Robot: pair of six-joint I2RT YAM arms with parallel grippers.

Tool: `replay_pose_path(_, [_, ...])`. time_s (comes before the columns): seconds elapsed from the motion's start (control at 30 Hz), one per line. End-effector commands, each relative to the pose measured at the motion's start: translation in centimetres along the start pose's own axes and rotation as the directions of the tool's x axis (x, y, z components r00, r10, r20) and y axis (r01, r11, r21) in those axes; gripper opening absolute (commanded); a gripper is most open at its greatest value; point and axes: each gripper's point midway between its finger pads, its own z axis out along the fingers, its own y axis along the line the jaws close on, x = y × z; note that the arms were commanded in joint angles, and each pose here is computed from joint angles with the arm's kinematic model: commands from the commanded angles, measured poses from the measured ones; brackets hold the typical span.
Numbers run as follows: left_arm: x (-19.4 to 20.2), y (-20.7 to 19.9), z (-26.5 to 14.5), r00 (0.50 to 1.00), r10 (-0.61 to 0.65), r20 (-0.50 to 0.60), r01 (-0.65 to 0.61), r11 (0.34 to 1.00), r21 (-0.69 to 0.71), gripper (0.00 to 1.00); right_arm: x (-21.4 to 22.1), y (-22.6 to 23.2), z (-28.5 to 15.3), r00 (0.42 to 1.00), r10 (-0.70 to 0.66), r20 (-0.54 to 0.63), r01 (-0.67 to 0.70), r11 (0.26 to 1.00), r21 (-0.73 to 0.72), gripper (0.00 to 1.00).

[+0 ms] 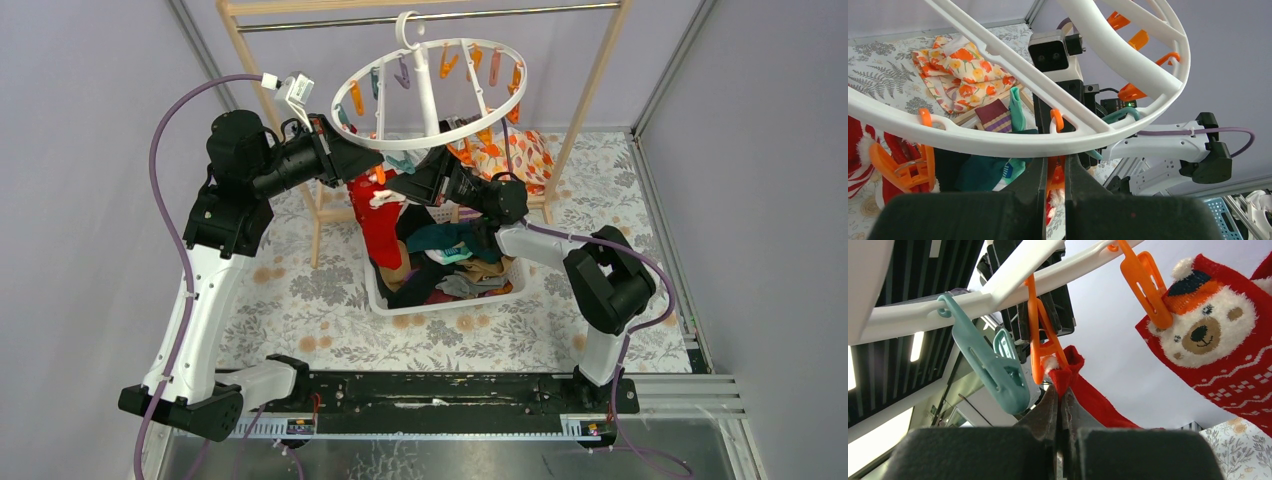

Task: Clip the socks to the hanger
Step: Clamp the sock onto the hanger.

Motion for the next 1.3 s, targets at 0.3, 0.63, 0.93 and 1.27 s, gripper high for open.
replay_pose_path(0.3, [-0.4, -2.3, -0.9, 0.998, 0.057, 0.007, -0.058, 0.994, 0.092, 0.00, -1.6, 8.7, 1.0, 0.982, -0.183, 0.056, 0.191, 0.960, -0.207, 0.00])
replay_pose_path(0.63, [-0.4, -2.3, -0.8, 0.999, 0.054, 0.005, -0.054, 0.994, 0.092, 0.00, -2.1, 7.3, 0.9, 0.984, -0.158, 0.086, 0.171, 0.968, -0.182, 0.00])
replay_pose_path(0.93, [-0.5, -2.1, -0.9, 0.998, 0.054, 0.012, -0.055, 0.995, 0.081, 0.43, -2.7, 6.8, 1.1, 0.979, -0.171, 0.114, 0.189, 0.966, -0.175, 0.00])
replay_pose_path(1.27, [-0.3, -1.8, -1.5, 0.998, 0.065, 0.021, -0.066, 0.997, 0.044, 0.68, -2.9, 6.6, 1.2, 0.977, -0.177, 0.118, 0.194, 0.969, -0.153, 0.00])
